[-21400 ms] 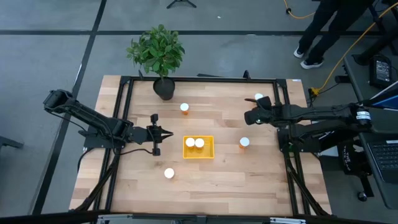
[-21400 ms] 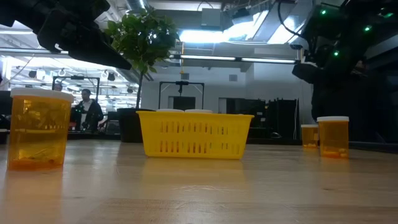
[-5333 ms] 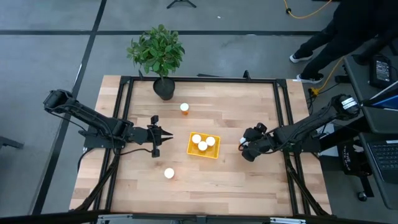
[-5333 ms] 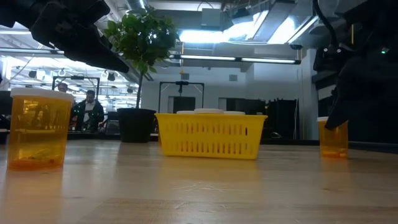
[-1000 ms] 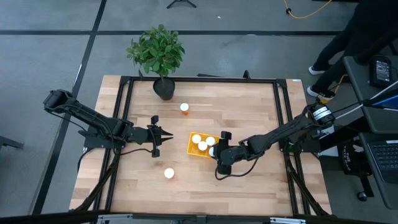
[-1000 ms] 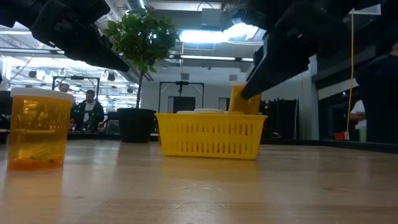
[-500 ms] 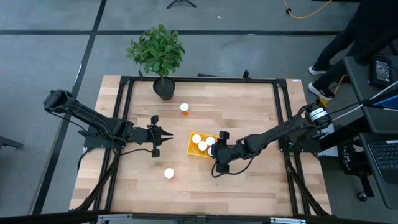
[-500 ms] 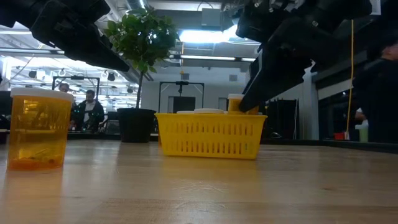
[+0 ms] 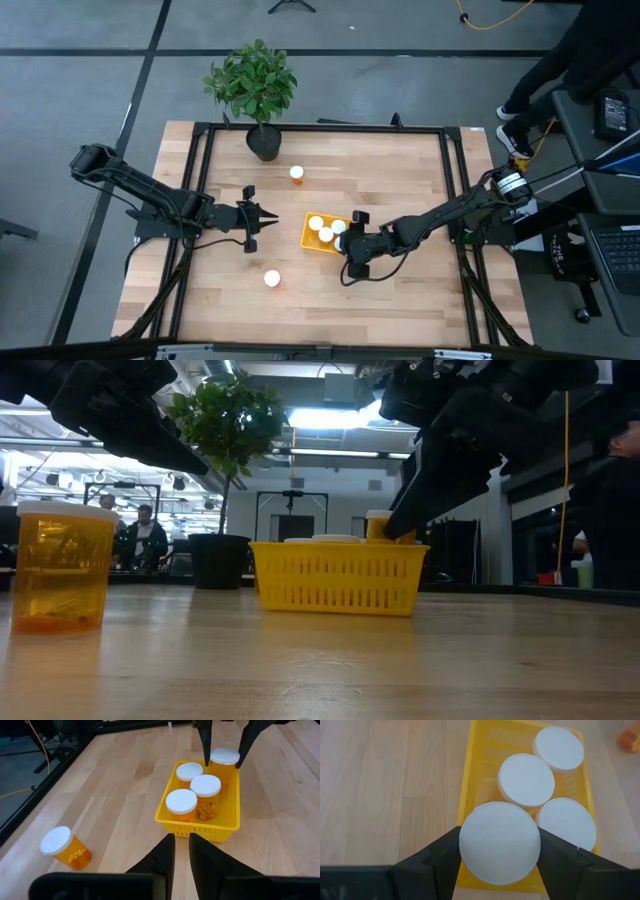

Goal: Pick and place pill bottles into a basket
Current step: Put the middle orange pill bottle into the yellow bin, then adjust the orange pill bottle in the yellow bin

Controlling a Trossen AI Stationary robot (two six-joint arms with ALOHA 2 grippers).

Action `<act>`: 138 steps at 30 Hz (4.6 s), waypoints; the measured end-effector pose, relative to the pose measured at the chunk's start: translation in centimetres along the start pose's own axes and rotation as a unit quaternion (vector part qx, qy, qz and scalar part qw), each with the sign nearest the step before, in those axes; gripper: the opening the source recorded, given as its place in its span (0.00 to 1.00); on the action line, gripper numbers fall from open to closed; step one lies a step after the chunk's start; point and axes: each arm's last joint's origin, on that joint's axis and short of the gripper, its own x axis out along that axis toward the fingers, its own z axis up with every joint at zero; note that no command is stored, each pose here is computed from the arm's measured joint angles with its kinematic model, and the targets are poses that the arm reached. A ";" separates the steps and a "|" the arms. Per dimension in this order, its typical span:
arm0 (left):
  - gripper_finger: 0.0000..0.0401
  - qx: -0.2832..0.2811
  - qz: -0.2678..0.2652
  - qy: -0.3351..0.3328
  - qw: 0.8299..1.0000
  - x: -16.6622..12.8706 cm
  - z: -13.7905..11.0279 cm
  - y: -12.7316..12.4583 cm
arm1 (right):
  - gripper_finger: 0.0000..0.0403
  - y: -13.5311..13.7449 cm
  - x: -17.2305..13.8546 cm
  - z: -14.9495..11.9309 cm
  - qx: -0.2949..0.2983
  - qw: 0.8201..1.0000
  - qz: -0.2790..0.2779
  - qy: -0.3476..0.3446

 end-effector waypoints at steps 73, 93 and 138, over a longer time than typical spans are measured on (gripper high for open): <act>0.15 0.000 0.000 0.001 1.000 0.0 0.0 0.0 | 0.03 -0.4 -1.8 3.2 -0.018 0.995 0.080 -0.060; 0.15 0.002 0.001 0.003 1.000 0.0 -0.1 0.0 | 0.00 1.2 1.8 5.0 -0.029 0.998 0.027 0.055; 0.15 0.002 0.000 0.004 1.000 0.0 -0.1 0.0 | 0.00 0.8 3.6 5.1 -0.050 0.995 -0.045 0.072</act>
